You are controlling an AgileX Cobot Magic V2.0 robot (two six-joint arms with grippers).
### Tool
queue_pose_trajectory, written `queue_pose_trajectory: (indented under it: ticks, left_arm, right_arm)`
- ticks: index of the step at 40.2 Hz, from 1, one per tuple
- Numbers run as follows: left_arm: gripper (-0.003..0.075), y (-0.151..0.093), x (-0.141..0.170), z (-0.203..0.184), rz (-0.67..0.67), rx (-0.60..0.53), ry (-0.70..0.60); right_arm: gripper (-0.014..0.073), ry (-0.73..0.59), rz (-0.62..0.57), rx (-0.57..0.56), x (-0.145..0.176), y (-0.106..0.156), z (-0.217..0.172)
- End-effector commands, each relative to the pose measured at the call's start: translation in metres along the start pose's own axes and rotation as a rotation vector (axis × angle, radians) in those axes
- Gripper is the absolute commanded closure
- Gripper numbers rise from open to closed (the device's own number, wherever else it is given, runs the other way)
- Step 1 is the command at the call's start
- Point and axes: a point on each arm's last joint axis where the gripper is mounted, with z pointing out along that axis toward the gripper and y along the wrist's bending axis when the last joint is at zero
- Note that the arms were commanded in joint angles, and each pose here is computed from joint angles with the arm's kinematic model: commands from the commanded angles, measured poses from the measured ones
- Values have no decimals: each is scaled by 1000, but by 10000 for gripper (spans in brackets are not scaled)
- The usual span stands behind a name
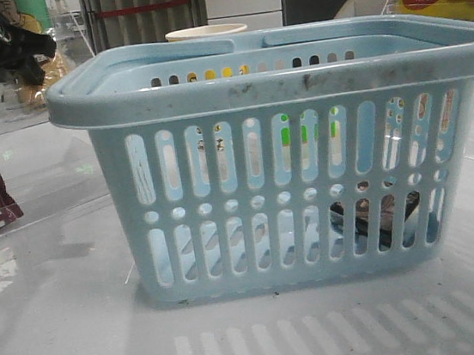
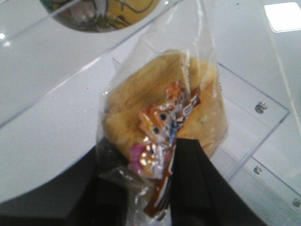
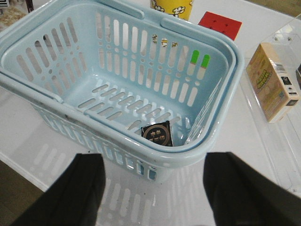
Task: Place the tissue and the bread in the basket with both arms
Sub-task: 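Carry the wrapped bread over the basket and drop it inside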
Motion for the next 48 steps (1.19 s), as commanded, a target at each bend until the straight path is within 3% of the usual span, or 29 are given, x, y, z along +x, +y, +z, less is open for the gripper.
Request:
queue_pose_trajectory:
  ticks: [1, 7, 18, 26, 36, 48]
  left_arm:
    - [557, -1, -38, -43, 7, -8, -135]
    - [631, -6, -47, -67, 15, 5, -142]
    - [629, -14, -70, -135, 30, 23, -200]
    - [629, -34, -83, -201, 62, 73, -260]
    - [629, -91, -80, -264, 157, 232, -319]
    - [629, -186, -26, -256, 312, 478, -232]
  right_arm:
    - [44, -101, -16, 11, -14, -1, -6]
    - [44, -101, -16, 11, -14, -1, -6]
    - [44, -101, -16, 11, -14, -1, -6]
    - [44, -101, -16, 11, -14, -1, -6]
    - [44, -101, -16, 11, -14, -1, -6]
    - [44, -101, -16, 11, -14, -1, -6]
